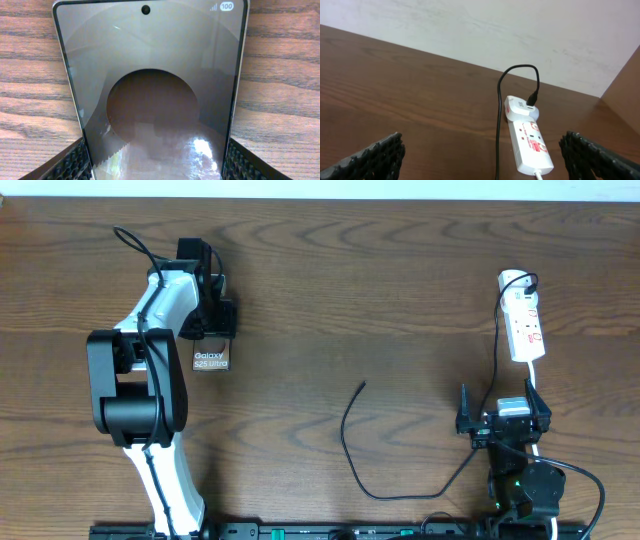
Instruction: Plug charger to phone and switch on socket
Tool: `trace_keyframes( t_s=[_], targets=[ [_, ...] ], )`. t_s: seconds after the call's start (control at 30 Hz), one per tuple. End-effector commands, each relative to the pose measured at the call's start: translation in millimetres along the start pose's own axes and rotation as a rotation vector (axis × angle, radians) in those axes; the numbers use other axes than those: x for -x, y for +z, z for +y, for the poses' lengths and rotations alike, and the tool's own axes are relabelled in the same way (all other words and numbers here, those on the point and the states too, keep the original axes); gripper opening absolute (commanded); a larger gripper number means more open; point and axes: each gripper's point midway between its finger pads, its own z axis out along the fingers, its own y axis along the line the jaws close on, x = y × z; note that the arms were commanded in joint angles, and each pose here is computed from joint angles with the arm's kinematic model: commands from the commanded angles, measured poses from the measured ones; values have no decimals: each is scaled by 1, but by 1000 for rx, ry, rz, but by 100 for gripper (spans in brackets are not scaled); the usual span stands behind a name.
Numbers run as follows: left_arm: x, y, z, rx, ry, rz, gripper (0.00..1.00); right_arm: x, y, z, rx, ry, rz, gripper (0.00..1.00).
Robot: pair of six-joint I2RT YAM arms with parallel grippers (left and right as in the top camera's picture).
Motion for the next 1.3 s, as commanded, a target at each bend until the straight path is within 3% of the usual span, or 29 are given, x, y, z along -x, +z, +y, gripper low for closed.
trace_keyframes(
  t_s=[0.0, 0.7, 1.27],
  targets=[
    [-18, 19, -2, -4, -6, 67, 8, 1, 0, 3, 11, -10, -4, 99],
    [-11, 11, -2, -4, -6, 54, 7, 1, 0, 3, 11, -10, -4, 99],
    [15, -65, -2, -5, -6, -138, 8, 1, 0, 3, 11, -10, -4, 99]
  ],
)
